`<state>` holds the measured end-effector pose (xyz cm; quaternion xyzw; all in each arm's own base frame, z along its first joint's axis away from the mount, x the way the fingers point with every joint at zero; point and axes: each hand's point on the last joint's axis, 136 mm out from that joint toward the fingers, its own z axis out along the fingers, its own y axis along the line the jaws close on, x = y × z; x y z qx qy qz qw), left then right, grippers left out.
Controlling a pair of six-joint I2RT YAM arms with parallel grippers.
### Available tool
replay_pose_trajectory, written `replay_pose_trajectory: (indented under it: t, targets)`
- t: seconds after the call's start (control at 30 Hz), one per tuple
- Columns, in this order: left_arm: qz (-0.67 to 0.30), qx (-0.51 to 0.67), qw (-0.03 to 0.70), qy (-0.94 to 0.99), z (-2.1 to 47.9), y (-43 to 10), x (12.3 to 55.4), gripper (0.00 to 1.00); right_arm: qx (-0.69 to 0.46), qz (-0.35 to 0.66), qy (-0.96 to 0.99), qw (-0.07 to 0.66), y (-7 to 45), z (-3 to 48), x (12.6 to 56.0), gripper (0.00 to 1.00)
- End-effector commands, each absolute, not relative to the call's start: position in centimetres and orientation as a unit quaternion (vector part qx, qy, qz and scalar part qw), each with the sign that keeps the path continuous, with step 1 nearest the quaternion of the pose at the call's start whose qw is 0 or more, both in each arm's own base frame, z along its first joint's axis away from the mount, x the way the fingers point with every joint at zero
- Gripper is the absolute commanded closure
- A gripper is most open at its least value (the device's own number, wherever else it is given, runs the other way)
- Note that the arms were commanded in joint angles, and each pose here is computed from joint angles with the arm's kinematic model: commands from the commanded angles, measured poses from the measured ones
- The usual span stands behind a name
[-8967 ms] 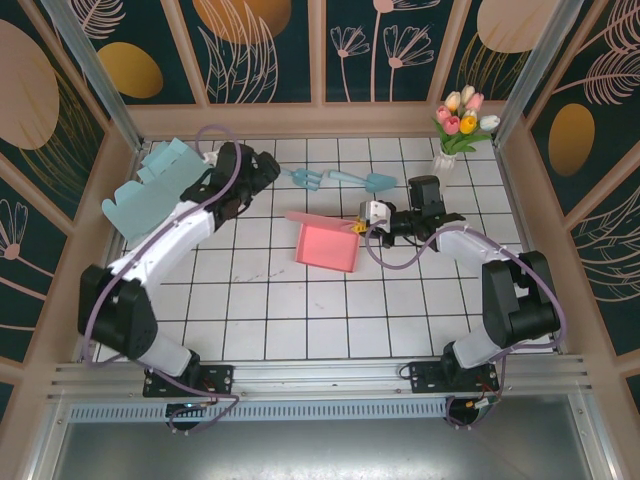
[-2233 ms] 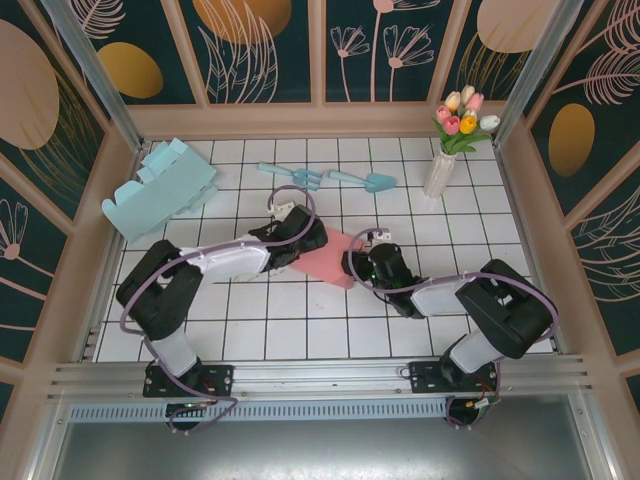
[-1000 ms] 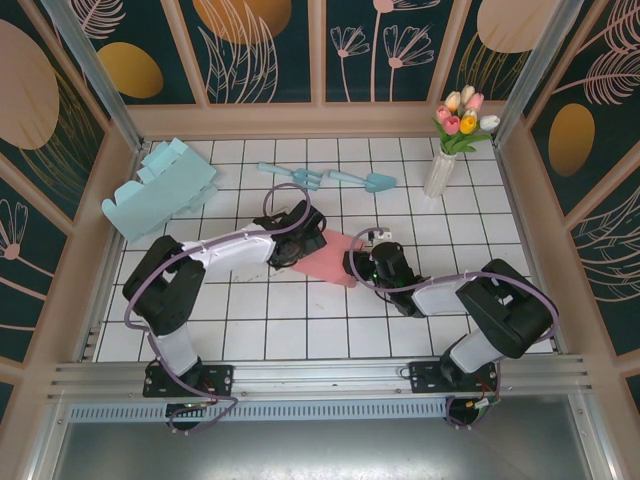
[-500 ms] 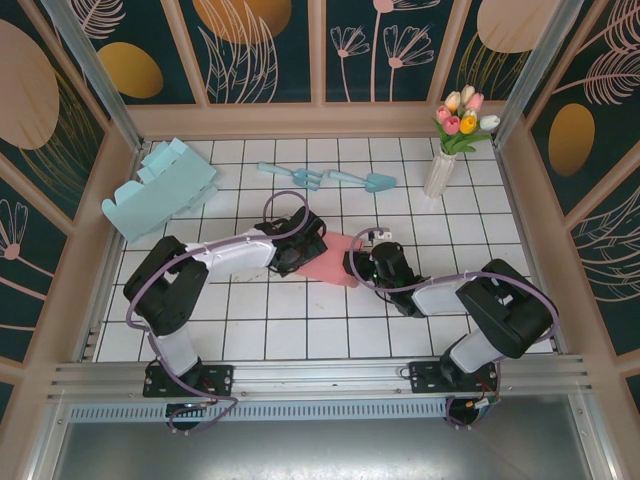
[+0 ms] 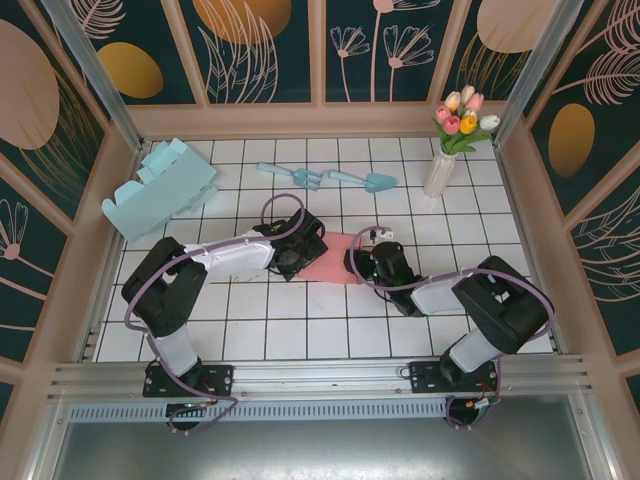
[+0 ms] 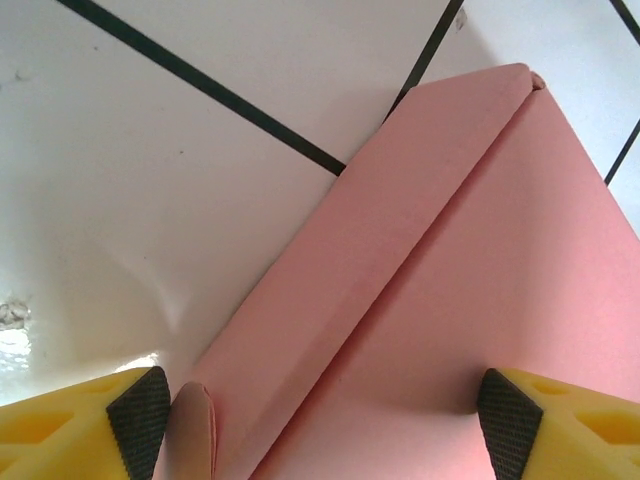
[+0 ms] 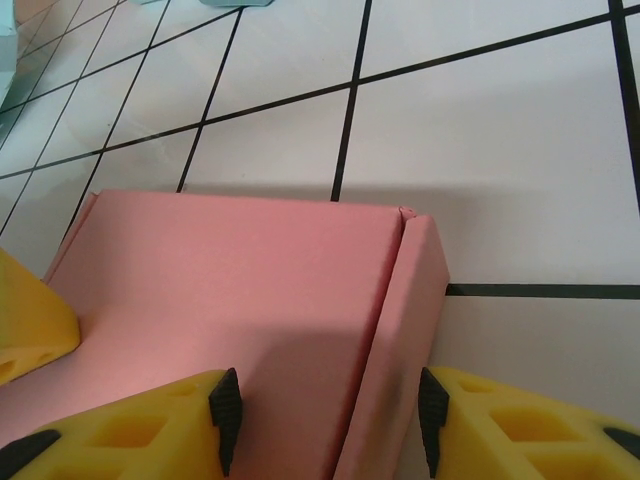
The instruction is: Fold the paper box
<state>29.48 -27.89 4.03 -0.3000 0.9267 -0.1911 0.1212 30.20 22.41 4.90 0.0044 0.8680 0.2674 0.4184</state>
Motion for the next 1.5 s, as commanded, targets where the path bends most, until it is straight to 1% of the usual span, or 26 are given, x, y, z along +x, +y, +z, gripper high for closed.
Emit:
replay_pose_trajectory:
  t: [0.0, 0.2, 0.4, 0.43, 0.53, 0.73, 0.87, 0.9, 1.0, 1.3, 1.47]
  targets:
    - [-0.222, -0.304, 0.067, 0.924, 4.1, -29.5, 27.3, 0.15, 0.012, 0.251, 0.887, 0.388, 21.9, 2.6, 29.4, 0.47]
    - [-0.229, -0.33, 0.046, 0.915, 4.3, -29.6, 26.5, 0.11, 0.025, 0.24, 0.889, 0.389, 21.4, 2.1, 29.4, 0.48]
    - [-0.231, -0.35, 0.025, 0.908, 4.0, -29.6, 25.6, 0.11, 0.035, 0.24, 0.887, 0.394, 21.3, 2.3, 29.4, 0.48]
    - [-0.243, -0.349, 0.029, 0.905, 4.9, -29.8, 25.6, 0.11, 0.035, 0.24, 0.887, 0.393, 21.4, 2.3, 29.4, 0.48]
    - [-0.246, -0.345, 0.036, 0.905, 5.5, -30.3, 25.6, 0.11, 0.036, 0.241, 0.886, 0.394, 21.6, 2.3, 29.3, 0.48]
    - [-0.18, -0.353, 0.101, 0.913, 6.1, -27.4, 26.9, 0.09, 0.033, 0.239, 0.887, 0.394, 21.4, 2.3, 28.9, 0.48]
    - [-0.17, -0.341, 0.107, 0.918, 5.8, -27.4, 27.2, 0.08, 0.025, 0.253, 0.886, 0.388, 21.8, 2.5, 28.5, 0.47]
    - [-0.175, -0.337, 0.105, 0.919, 5.9, -27.7, 27.3, 0.08, 0.02, 0.259, 0.885, 0.387, 22.0, 2.7, 28.4, 0.47]
    - [-0.15, -0.335, 0.098, 0.925, 4.0, -27.6, 27.6, 0.08, -0.001, 0.264, 0.881, 0.394, 22.3, 3.5, 28.0, 0.43]
    - [-0.125, -0.362, 0.09, 0.919, 1.4, -24.6, 28.8, 0.09, -0.048, 0.207, 0.871, 0.444, 20.7, 8.2, 27.6, 0.37]
    - [-0.124, -0.361, 0.09, 0.92, 1.4, -23.9, 29.5, 0.09, -0.059, 0.192, 0.867, 0.455, 21.1, 9.6, 29.0, 0.31]
